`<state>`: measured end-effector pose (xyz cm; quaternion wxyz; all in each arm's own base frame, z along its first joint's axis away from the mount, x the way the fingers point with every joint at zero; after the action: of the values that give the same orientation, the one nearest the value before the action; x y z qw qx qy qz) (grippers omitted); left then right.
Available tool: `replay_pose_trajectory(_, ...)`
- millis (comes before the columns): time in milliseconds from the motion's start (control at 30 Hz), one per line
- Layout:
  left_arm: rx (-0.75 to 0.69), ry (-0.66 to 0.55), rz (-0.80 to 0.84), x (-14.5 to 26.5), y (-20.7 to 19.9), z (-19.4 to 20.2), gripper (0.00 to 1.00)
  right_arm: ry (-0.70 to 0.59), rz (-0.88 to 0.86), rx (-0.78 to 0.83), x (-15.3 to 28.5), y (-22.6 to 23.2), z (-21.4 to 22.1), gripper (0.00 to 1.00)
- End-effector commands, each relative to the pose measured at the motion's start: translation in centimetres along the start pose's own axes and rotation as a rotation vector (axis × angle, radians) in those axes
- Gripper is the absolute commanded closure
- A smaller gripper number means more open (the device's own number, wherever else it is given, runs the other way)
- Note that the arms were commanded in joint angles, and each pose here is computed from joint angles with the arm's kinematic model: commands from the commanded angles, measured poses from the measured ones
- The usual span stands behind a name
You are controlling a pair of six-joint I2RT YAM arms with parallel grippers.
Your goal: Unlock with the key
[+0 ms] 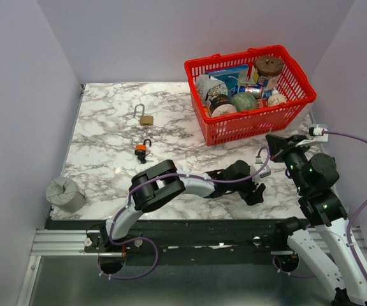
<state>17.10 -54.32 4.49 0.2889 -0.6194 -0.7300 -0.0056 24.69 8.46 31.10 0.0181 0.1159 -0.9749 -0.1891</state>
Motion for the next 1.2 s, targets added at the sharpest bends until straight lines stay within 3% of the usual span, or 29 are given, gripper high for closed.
replay_pose_trajectory(0,-0.015,-0.036,-0.018,0.7,-0.7,0.3,0.27,-0.045,0.004,0.011,0.4,0.3,-1.7,0.99)
replay_pose_trajectory(500,-0.028,0.023,-0.097,-0.2,1.0,0.9,0.27,-0.054,0.019,0.019,0.4,0.0,-1.9,0.99)
replay_pose_trajectory(633,-0.057,0.066,-0.155,0.4,2.0,1.6,0.35,-0.06,0.022,0.023,0.6,0.0,-2.1,0.99)
replay_pose_trajectory(933,-0.045,0.15,-0.174,5.2,2.7,5.5,0.37,-0.058,0.021,0.024,0.6,-0.1,-1.9,0.99)
replay_pose_trajectory(1167,0.019,0.139,-0.256,10.0,4.5,5.9,0.37,-0.05,0.014,0.023,0.5,0.1,-1.8,0.99)
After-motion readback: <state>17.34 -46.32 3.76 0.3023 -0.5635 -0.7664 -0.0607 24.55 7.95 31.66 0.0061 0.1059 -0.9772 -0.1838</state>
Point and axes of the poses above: each gripper's point midway between its finger pads, its own x axis back along the fingers, its own y axis along the line the jaws close on, z = x × y, the point moved 1 cm from there along x, back along the fingers, and after that the axes turned 1 degree about x, right-handed, at the moved point
